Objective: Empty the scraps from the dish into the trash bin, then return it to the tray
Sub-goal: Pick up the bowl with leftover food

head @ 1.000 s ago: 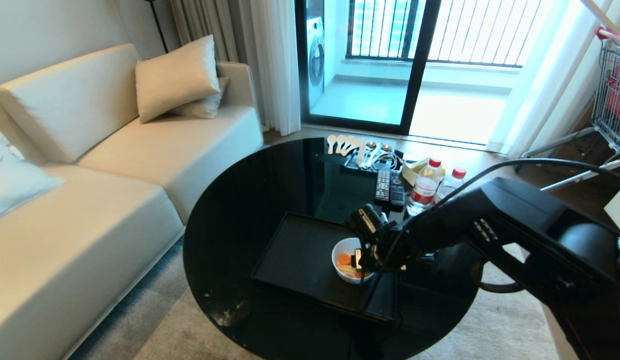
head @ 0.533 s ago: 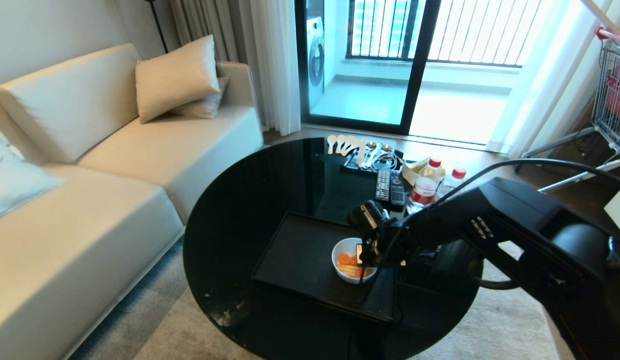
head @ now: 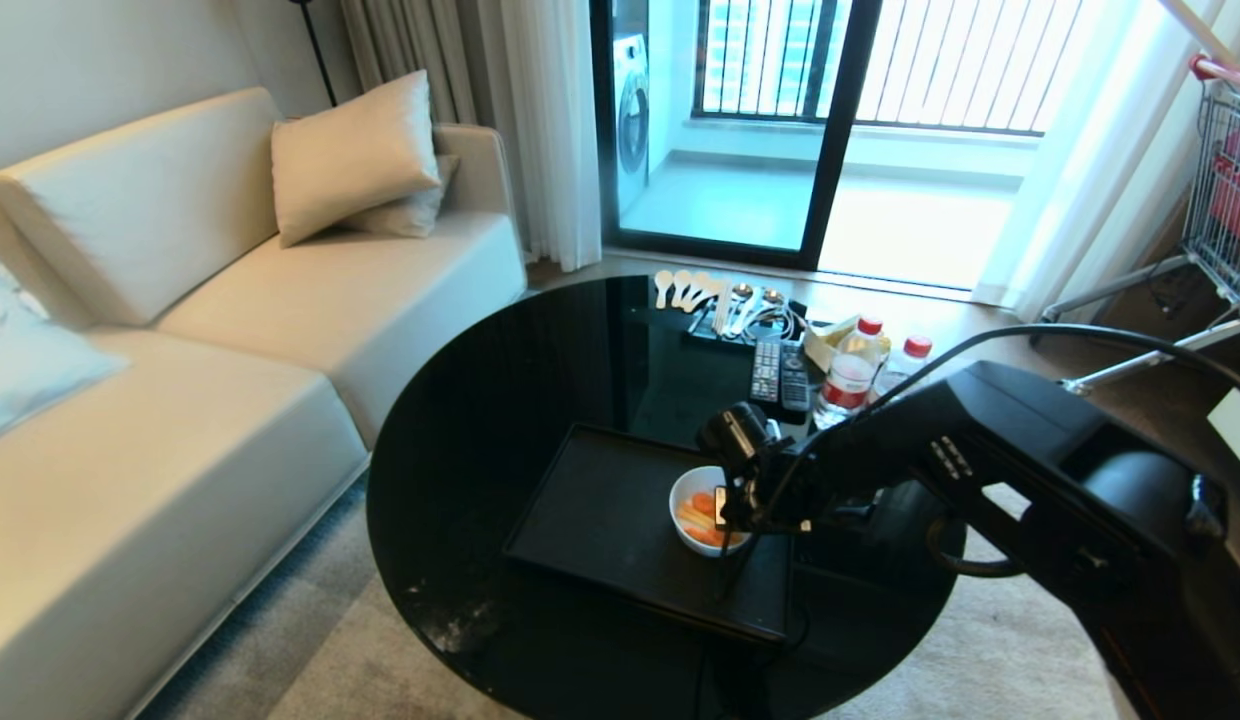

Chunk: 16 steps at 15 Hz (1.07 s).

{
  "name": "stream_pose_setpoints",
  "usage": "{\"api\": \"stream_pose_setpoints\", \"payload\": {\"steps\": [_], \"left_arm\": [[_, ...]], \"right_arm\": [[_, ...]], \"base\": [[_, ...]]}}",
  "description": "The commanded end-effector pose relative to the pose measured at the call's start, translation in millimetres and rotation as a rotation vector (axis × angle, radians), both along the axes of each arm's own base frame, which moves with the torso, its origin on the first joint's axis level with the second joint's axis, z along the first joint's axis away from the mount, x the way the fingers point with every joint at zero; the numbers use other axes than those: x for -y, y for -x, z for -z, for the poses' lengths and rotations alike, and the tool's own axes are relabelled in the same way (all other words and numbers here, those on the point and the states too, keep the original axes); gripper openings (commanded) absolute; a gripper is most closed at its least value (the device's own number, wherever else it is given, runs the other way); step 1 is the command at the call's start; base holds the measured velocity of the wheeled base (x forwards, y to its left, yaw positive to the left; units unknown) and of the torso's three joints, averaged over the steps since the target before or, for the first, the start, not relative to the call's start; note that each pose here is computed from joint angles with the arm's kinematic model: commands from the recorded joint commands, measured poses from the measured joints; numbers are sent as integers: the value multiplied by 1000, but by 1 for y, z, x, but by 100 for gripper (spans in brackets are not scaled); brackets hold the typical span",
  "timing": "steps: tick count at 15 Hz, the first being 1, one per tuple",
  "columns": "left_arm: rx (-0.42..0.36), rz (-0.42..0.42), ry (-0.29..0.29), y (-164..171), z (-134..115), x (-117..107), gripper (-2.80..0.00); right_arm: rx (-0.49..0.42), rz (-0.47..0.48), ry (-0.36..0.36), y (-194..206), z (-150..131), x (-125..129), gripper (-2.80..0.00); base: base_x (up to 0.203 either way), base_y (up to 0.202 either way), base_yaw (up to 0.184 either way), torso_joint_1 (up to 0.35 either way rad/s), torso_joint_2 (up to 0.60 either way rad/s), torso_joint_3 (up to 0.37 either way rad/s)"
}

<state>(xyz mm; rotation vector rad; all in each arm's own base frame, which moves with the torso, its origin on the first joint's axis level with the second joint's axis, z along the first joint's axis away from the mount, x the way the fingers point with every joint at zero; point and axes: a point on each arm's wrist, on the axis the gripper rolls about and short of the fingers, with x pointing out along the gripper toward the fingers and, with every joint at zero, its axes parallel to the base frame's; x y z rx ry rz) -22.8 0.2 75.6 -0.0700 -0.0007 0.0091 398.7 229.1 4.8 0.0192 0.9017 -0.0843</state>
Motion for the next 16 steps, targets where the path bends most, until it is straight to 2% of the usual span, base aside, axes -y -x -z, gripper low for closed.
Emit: {"api": "stream_pose_setpoints", "payload": {"steps": [1,4,7,16], "left_arm": [[1,0,1,0,0,0,-280],[1,0,1,0,0,0,-280],[1,0,1,0,0,0,-280],[1,0,1,0,0,0,-280]], "right_arm": [[-22,3,12,1,10,0,-280],[-27,7,8,3,10,0,-280],[-12,30,-16,5,-1,-1,-280],[-32,266,-152,38,-90,21,-280]], "base": [[0,0,0,0,0,0],[0,0,0,0,0,0],[0,0,0,0,0,0],[0,0,0,0,0,0]]}}
